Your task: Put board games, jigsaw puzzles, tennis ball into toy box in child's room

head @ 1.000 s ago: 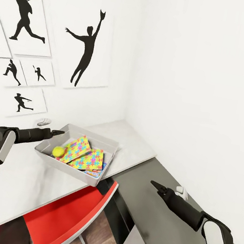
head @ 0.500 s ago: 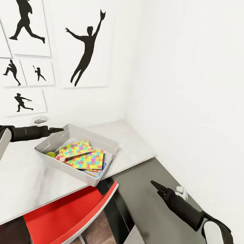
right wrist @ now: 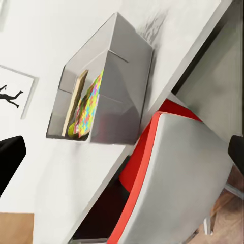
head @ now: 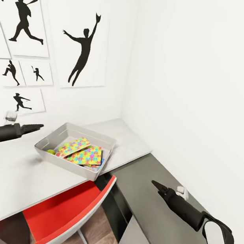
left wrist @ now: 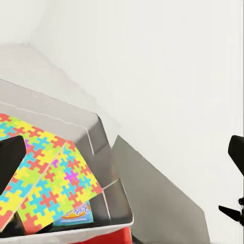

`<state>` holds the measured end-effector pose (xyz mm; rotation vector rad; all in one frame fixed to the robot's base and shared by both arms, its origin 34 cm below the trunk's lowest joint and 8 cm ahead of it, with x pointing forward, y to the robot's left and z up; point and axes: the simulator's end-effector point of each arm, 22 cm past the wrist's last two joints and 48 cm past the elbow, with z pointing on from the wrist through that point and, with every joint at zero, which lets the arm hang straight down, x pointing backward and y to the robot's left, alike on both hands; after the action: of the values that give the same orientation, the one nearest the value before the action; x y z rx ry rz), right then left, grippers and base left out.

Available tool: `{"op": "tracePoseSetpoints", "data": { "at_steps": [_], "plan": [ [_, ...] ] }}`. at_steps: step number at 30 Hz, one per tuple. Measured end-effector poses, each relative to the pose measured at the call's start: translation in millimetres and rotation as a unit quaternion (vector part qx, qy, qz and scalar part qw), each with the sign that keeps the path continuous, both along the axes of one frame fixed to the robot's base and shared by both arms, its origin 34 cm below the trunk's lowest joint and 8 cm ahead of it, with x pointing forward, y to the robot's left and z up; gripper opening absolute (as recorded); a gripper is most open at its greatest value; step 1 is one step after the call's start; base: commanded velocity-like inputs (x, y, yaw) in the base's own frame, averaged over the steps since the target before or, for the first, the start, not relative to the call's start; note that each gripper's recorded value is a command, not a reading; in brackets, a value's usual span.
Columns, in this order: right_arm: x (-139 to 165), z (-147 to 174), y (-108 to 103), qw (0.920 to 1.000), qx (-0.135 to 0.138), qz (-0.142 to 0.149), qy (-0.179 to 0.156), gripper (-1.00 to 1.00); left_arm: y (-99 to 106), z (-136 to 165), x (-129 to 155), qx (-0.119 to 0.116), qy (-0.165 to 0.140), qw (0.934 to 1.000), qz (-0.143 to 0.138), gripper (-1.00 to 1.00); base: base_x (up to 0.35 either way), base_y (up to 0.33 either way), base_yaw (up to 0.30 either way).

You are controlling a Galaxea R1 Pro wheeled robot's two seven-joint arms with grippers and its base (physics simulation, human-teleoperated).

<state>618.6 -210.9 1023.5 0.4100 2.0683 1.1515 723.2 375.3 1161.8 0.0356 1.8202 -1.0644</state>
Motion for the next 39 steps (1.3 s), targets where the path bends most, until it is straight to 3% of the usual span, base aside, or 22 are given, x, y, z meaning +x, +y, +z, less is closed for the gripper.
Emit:
{"op": "tracePoseSetpoints", "data": {
  "at_steps": [6, 14, 39],
  "plan": [
    [0.5, 5.1, -1.2, 1.0000, 0.000, -0.002, -0.006, 1.00, 10.2, -25.3, -37.8, -0.032, 0.010, 0.9994, -0.007, 1.00, -0.046, 0.002, -0.123],
    [9.7, 18.5, -9.1, 0.9989, -0.005, -0.026, -0.039, 1.00, 4.7, -2.5, -59.8, -0.058, -0.022, 0.9968, -0.050, 1.00, -0.051, 0.000, -0.105],
    [10.6, 30.3, -8.9, 0.9982, -0.005, -0.029, -0.052, 1.00, 7.1, 15.8, -69.5, -0.060, -0.040, 0.9954, -0.063, 1.00, -0.025, 0.071, -0.045]
  ]
}}
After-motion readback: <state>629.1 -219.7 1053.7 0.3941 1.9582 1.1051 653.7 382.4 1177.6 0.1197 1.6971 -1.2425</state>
